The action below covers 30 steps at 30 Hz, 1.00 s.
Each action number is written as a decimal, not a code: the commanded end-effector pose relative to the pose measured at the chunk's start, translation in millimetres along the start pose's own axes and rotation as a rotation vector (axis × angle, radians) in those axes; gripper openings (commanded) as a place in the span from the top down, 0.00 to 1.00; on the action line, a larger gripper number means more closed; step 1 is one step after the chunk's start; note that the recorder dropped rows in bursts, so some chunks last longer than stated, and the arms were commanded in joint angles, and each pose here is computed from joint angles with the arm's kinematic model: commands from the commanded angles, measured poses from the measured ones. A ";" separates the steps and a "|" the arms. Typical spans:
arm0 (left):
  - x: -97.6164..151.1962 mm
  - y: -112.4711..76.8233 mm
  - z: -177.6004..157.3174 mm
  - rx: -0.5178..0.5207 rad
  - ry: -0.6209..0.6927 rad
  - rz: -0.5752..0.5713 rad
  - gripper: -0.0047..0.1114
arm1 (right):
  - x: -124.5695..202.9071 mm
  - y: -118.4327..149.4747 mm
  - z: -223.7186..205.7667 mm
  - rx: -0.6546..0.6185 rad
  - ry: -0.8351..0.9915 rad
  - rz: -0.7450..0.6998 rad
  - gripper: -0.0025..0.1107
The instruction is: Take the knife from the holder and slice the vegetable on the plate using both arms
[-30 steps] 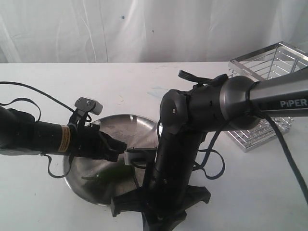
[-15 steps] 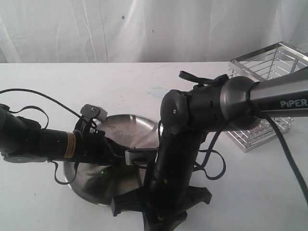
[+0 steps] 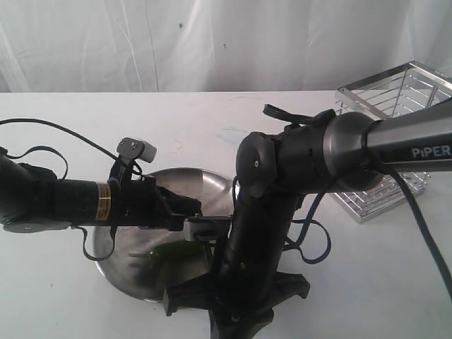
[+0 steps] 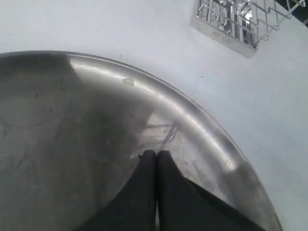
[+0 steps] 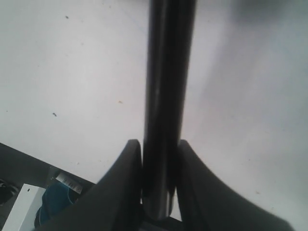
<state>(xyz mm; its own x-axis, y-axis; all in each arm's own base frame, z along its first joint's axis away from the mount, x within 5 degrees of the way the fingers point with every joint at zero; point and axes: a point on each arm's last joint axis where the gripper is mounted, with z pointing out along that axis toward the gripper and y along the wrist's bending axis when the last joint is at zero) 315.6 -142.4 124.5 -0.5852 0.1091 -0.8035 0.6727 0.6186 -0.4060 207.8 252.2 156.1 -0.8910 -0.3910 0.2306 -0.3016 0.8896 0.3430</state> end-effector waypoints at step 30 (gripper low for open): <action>-21.2 -8.2 -12.0 -0.076 -0.058 0.034 0.96 | -1.0 1.8 -3.8 -0.011 -0.030 -0.031 0.98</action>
<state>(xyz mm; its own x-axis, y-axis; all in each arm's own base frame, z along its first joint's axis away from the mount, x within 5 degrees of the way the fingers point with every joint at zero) 319.3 -139.1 150.2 -0.5328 0.0635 -0.8439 0.6512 0.6676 -0.3608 208.3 252.6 156.0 -0.8903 -0.3978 0.2217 -0.3092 0.8854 0.3472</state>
